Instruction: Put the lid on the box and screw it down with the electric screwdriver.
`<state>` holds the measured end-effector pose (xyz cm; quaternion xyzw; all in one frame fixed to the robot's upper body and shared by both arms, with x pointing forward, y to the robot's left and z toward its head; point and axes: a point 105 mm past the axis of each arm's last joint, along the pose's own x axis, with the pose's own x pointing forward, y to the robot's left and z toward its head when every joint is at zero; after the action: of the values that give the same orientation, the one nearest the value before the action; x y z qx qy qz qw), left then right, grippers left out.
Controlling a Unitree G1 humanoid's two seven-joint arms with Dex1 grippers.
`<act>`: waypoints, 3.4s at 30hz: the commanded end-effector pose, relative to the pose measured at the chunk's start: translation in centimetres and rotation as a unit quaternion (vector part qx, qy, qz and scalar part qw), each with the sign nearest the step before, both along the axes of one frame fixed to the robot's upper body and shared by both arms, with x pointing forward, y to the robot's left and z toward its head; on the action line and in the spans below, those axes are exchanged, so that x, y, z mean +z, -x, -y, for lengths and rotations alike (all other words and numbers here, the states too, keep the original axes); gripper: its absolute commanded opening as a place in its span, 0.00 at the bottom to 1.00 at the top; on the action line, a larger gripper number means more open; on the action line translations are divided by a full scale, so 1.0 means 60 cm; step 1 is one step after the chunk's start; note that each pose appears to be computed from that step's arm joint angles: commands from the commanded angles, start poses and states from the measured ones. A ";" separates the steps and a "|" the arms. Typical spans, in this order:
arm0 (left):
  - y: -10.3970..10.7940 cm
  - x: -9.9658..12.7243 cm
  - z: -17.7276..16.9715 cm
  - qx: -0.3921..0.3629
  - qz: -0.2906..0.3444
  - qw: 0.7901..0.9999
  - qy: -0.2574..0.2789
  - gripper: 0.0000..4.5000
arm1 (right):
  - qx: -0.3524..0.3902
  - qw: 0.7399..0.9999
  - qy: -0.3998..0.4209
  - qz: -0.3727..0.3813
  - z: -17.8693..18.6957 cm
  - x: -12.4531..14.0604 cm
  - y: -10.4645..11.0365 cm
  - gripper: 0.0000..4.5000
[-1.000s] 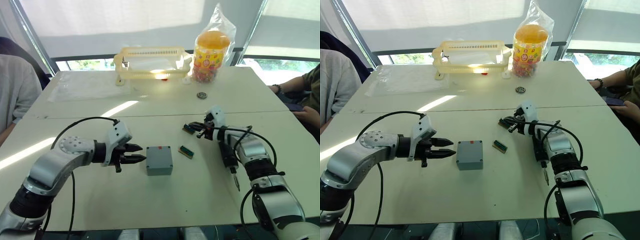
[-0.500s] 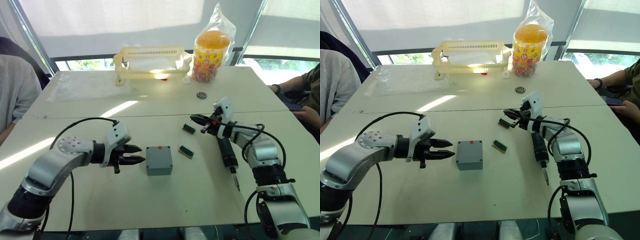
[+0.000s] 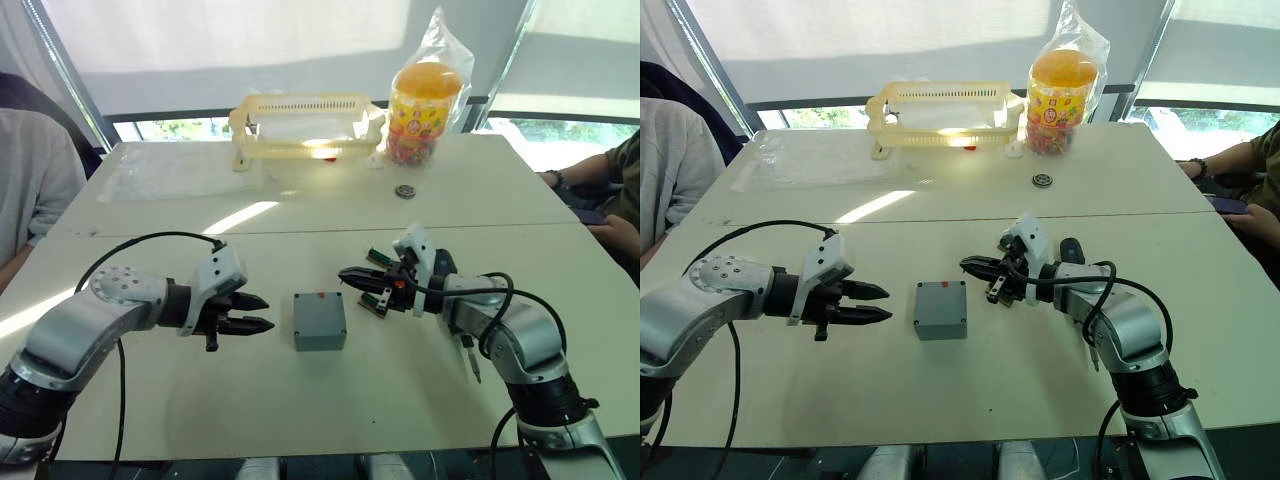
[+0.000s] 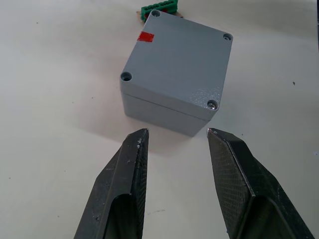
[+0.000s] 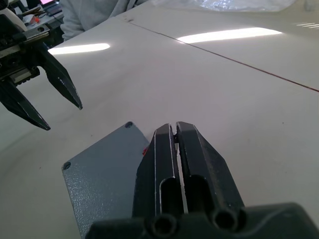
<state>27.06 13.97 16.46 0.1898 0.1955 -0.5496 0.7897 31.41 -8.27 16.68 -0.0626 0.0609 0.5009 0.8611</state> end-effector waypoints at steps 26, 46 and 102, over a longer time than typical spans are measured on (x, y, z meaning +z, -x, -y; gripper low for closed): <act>0.000 0.006 0.009 -0.001 0.019 1.000 0.007 0.42 | 0.022 0.999 0.027 0.005 -0.014 -0.021 0.010 0.00; -0.002 0.003 0.012 -0.003 0.019 1.000 0.010 0.42 | 0.007 1.000 0.021 0.011 -0.001 -0.013 0.003 0.00; 0.039 0.030 0.121 -0.160 0.077 0.982 0.062 0.42 | -0.270 0.840 0.152 -0.445 0.275 -0.011 0.028 0.99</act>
<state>25.08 6.94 17.37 0.1993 0.0900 -0.6656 0.7136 29.73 -24.57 15.16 0.0567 0.5311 0.2124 0.8183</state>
